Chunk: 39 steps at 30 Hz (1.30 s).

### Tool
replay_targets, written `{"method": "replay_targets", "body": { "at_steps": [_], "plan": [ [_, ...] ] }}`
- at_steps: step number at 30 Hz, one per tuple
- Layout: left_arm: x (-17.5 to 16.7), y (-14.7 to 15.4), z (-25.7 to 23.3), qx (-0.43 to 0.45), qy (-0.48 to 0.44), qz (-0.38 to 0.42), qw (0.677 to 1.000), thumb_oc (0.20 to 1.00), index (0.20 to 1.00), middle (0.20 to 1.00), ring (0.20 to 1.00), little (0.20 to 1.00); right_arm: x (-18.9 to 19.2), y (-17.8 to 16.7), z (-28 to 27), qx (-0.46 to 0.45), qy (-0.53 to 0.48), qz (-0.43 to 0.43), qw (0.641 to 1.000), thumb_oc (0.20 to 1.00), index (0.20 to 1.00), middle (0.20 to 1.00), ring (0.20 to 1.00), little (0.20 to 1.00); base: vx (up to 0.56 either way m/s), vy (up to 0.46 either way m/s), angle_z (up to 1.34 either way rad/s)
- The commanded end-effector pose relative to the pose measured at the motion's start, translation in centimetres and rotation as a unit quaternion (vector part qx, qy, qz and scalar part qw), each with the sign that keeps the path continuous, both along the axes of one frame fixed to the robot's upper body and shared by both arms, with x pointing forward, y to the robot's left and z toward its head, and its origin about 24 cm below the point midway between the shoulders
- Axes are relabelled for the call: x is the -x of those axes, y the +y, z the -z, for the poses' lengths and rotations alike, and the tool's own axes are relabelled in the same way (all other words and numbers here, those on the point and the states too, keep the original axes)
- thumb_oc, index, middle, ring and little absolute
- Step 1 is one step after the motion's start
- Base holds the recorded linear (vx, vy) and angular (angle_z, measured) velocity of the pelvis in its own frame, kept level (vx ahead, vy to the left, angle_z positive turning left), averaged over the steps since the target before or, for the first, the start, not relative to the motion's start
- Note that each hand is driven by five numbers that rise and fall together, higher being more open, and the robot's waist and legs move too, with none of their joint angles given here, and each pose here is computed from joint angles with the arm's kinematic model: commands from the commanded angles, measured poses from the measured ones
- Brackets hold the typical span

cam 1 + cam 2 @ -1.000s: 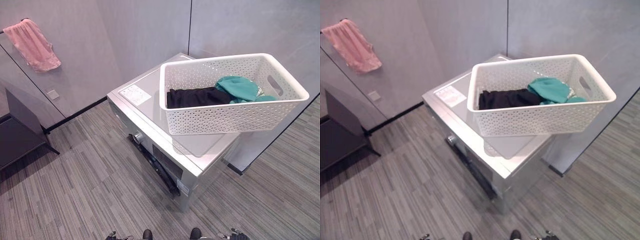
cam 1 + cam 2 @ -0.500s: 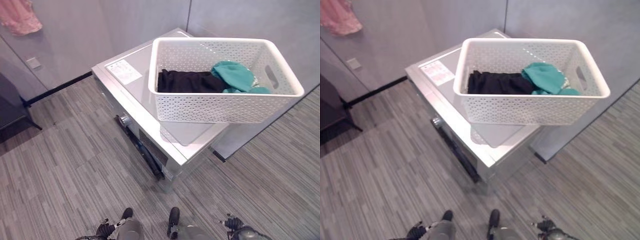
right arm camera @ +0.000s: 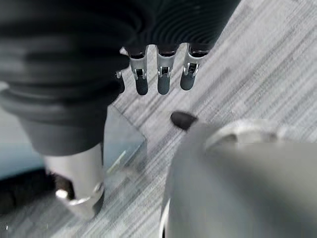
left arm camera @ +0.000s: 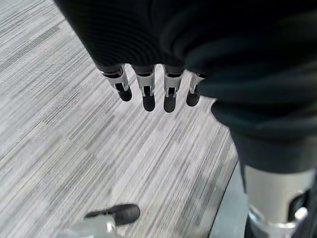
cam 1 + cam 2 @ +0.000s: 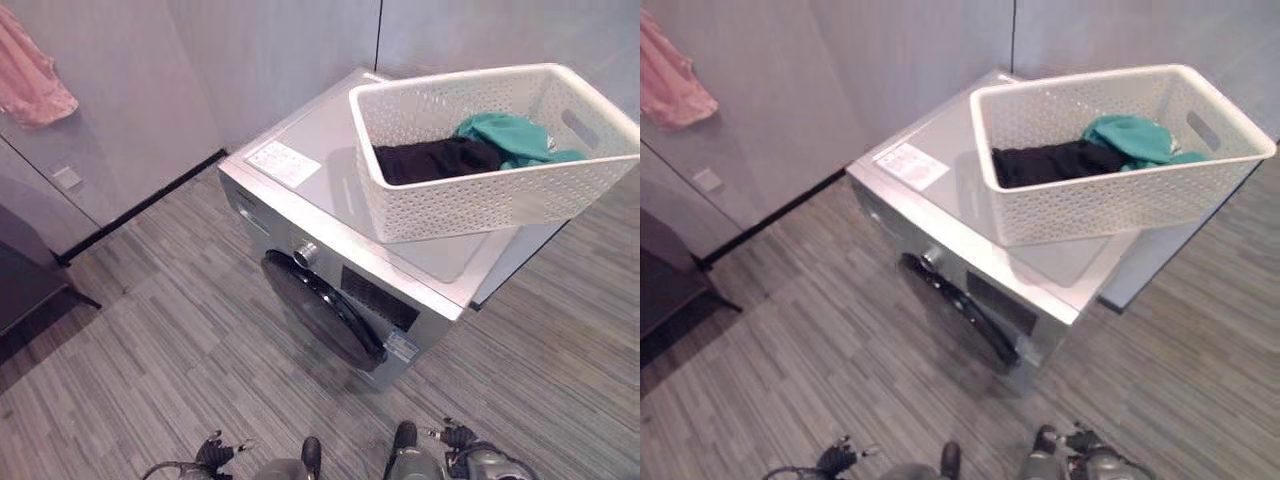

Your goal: Grab the laundry basket,head to the washer,open it,put in the laundry and shut it.

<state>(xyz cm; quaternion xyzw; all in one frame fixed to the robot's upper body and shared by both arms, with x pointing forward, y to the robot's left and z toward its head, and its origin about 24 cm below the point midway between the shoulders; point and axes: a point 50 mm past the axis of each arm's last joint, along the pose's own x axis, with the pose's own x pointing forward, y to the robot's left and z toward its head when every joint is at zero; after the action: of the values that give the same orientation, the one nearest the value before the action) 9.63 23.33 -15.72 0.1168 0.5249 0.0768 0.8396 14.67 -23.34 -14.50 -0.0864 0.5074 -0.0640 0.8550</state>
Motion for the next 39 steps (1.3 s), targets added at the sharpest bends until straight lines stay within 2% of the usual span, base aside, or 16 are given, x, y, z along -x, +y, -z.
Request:
{"method": "replay_targets", "body": {
  "at_steps": [1,9,15,18,21,24,25,28,30,31,32,34,39],
  "plan": [
    [0.7,0.0,0.2,0.003,0.010,0.003,1.000,1.000,1.000,1.000,1.000,1.000,0.3,-0.8,-0.1,0.024,0.002,-0.011,1.000,1.000,1.000,1.000,1.000,1.000,0.05,-0.038,-0.51],
    [-1.4,-1.0,-0.2,0.018,-0.030,-0.016,0.999,1.000,1.000,1.000,1.000,1.000,0.9,-1.5,-0.1,0.018,-0.006,0.037,0.999,1.000,1.000,1.000,1.000,1.000,0.01,-0.084,-0.09],
    [-0.3,-1.2,0.1,0.017,-0.016,-0.023,0.999,1.000,1.000,1.000,1.000,1.000,2.2,-3.0,-0.1,0.029,-0.001,0.072,0.997,1.000,1.000,1.000,1.000,1.000,0.12,0.164,-0.38],
    [-0.5,-1.3,0.0,0.015,-0.019,-0.009,1.000,1.000,1.000,1.000,1.000,1.000,2.2,-3.0,-0.2,0.030,-0.003,0.059,0.998,1.000,1.000,1.000,1.000,1.000,0.08,0.385,-0.06],
    [-0.6,-1.2,0.0,0.010,-0.020,0.000,1.000,1.000,1.000,1.000,1.000,1.000,1.7,-2.2,-0.3,0.039,-0.006,0.000,0.999,1.000,1.000,1.000,1.000,1.000,0.06,0.253,0.03],
    [-1.2,-0.6,-0.4,-0.006,-0.028,0.019,0.999,1.000,1.000,1.000,1.000,1.000,-1.5,0.0,-1.5,0.038,-0.061,-0.095,0.993,1.000,1.000,1.000,1.000,1.000,0.00,0.174,-0.07],
    [-1.2,-0.6,-0.4,-0.006,-0.028,0.019,0.999,1.000,1.000,1.000,1.000,1.000,-1.5,0.0,-1.5,0.038,-0.061,-0.095,0.993,1.000,1.000,1.000,1.000,1.000,-0.01,0.101,-0.17],
    [-1.2,0.6,-0.9,-0.014,-0.035,0.028,0.999,1.000,1.000,1.000,1.000,1.000,-3.8,2.7,-3.5,0.040,-0.121,-0.235,0.964,1.000,1.000,1.000,1.000,1.000,-0.01,0.067,-0.32],
    [-0.7,1.1,-0.8,-0.019,-0.026,0.019,0.999,1.000,1.000,1.000,1.000,1.000,-4.0,3.8,-3.8,0.050,-0.122,-0.300,0.945,1.000,1.000,1.000,1.000,1.000,0.01,0.007,-0.31],
    [-0.7,1.1,-0.8,-0.019,-0.026,0.019,0.999,1.000,1.000,1.000,1.000,1.000,-4.0,3.8,-3.8,0.050,-0.122,-0.300,0.945,1.000,1.000,1.000,1.000,1.000,0.03,-0.024,-0.22],
    [-0.4,1.1,-0.6,-0.020,-0.021,0.009,1.000,1.000,1.000,1.000,1.000,1.000,-4.5,5.2,-4.3,0.060,-0.132,-0.358,0.922,1.000,1.000,1.000,1.000,1.000,0.02,-0.031,-0.08],
    [-0.9,0.9,-0.8,-0.018,-0.033,0.007,0.999,1.000,1.000,1.000,1.000,1.000,-5.6,6.7,-5.1,0.059,-0.154,-0.402,0.901,1.000,1.000,1.000,1.000,1.000,0.01,-0.070,-0.02],
    [-1.5,0.4,-1.0,-0.015,-0.047,0.038,0.998,1.000,1.000,1.000,1.000,1.000,-7.2,8.1,-6.2,0.056,-0.182,-0.433,0.881,1.000,1.000,1.000,1.000,1.000,0.01,-0.033,0.05]
  ]
}}
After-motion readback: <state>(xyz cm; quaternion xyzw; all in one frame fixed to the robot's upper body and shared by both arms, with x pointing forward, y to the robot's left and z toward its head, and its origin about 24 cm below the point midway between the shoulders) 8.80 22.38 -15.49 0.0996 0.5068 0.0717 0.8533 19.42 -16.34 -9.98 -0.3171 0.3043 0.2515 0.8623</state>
